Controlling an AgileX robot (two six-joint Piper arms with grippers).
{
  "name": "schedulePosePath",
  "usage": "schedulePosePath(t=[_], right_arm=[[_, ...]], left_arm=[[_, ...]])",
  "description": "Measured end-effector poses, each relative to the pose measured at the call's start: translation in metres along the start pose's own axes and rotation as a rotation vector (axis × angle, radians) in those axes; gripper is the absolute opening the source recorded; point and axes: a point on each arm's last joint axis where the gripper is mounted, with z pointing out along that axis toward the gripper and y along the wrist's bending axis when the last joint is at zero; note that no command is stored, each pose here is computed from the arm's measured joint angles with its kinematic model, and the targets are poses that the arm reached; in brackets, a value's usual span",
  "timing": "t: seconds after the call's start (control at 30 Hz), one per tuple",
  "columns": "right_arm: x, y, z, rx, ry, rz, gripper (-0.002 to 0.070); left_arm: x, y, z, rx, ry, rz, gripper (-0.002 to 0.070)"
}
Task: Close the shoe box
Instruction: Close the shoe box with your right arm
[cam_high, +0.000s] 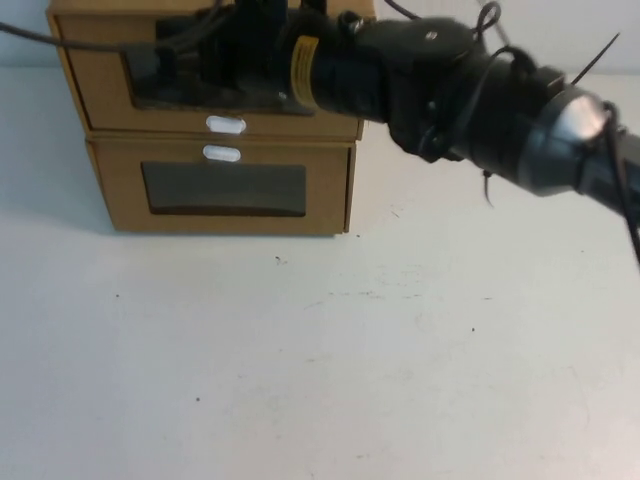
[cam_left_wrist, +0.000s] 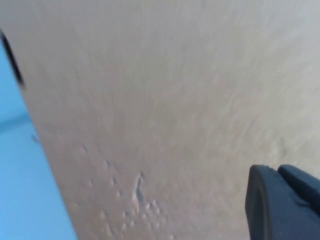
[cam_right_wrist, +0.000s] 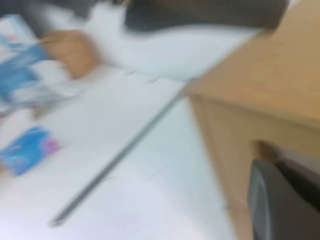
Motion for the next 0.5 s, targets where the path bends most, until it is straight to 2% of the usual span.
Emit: schedulePosePath(t=[0.3, 0.5], right_arm=[[-0.033, 0.038, -0.078, -0.055, -0.021, 0.05, -0.0011], [-0.035, 0.058, -0.151, -0.034, -0.048, 0.048, -0.0011]], left_arm=[[-0.022, -0.03, -0.098, -0.05, -0.183, 0.095, -0.0002], [-0.005, -0.06, -0.173, -0.089, -0.336, 0.127, -0.0002]])
